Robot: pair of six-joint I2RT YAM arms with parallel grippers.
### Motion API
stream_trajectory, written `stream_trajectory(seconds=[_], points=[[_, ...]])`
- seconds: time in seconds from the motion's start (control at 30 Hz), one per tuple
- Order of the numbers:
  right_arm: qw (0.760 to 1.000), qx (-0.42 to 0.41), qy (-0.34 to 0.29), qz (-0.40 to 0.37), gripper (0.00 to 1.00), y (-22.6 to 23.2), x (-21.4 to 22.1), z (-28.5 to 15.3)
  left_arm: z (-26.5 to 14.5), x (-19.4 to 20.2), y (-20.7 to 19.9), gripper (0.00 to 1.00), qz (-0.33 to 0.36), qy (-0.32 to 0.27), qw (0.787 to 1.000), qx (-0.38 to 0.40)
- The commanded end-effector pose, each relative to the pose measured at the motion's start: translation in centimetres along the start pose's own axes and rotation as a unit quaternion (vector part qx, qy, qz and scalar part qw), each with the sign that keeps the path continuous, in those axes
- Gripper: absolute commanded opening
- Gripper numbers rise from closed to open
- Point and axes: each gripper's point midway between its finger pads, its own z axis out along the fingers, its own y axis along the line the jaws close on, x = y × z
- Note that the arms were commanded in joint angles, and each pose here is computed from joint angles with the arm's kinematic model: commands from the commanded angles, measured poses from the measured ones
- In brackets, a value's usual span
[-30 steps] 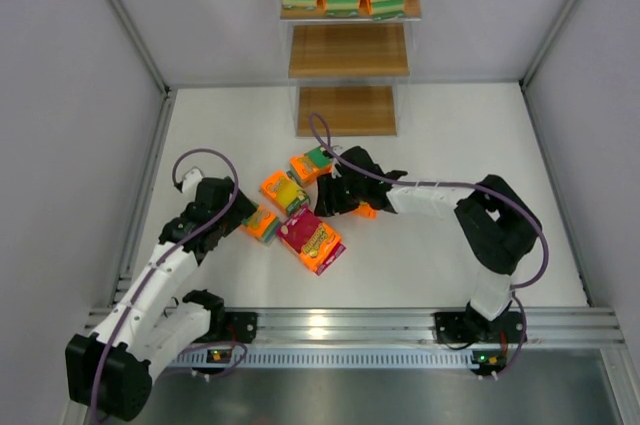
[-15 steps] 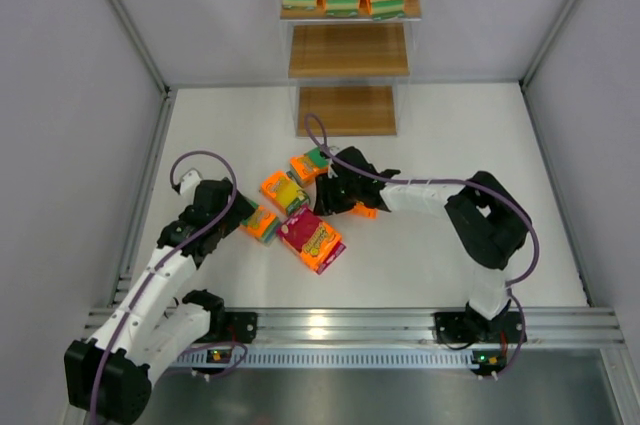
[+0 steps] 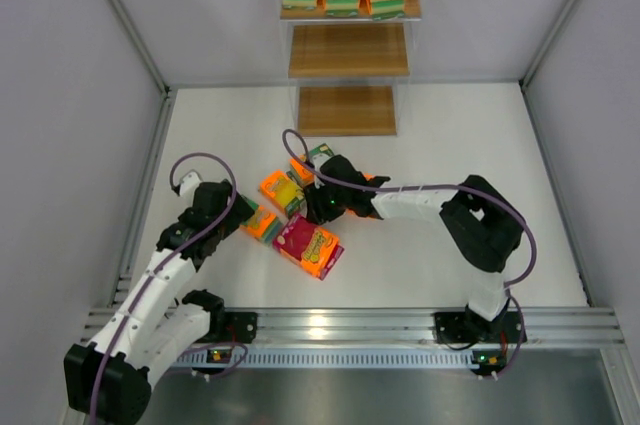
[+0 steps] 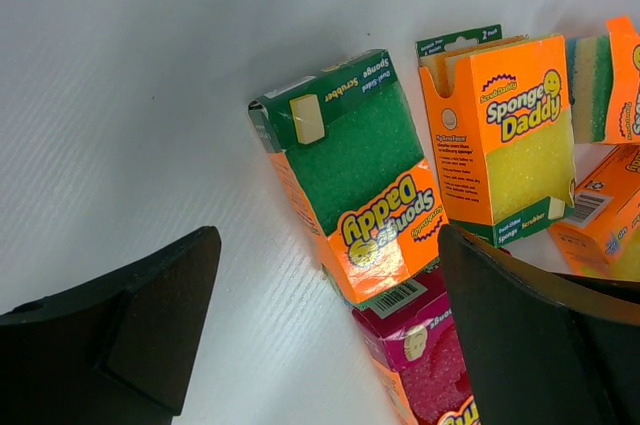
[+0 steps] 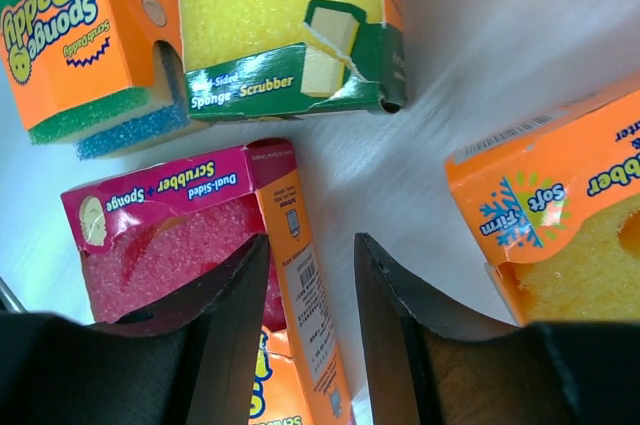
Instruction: Place and organize the cleaning sponges onto the shelf
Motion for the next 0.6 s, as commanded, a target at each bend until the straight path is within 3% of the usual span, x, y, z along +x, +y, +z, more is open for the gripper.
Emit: stream_trajectory(seconds=[0.0, 0.1, 0.23, 0.43, 0.57], points=[[0.998, 0.010, 0.005, -0.055, 0.40, 0.1, 1.2, -0.5, 0.0, -0.3, 0.2, 0.96, 0.001, -0.010, 1.000, -0.002], [0.997, 0.015, 0.009, -0.074, 0.32, 0.2, 1.8, 0.0, 0.0, -0.2, 0.3, 0.96, -0.001, -0.009, 1.000, -0.002], [0.996, 0.020, 0.014, -0.081, 0.00, 0.3, 2.4, 0.4, 0.0, -0.2, 0.3, 0.96, -0.002, -0.010, 1.000, -0.001], [0.998, 0.039, -0.002, -0.047, 0.00, 1.0, 0.3, -2.2, -0.3, -0.6, 0.1, 0.96, -0.001, -0.018, 1.000, 0.005], [0.995, 0.065, -0.074, -0.003, 0.00, 1.5, -5.2, -6.9, -0.3, -0.7, 0.1, 0.96, -0.004, -0.020, 1.000, 0.005]])
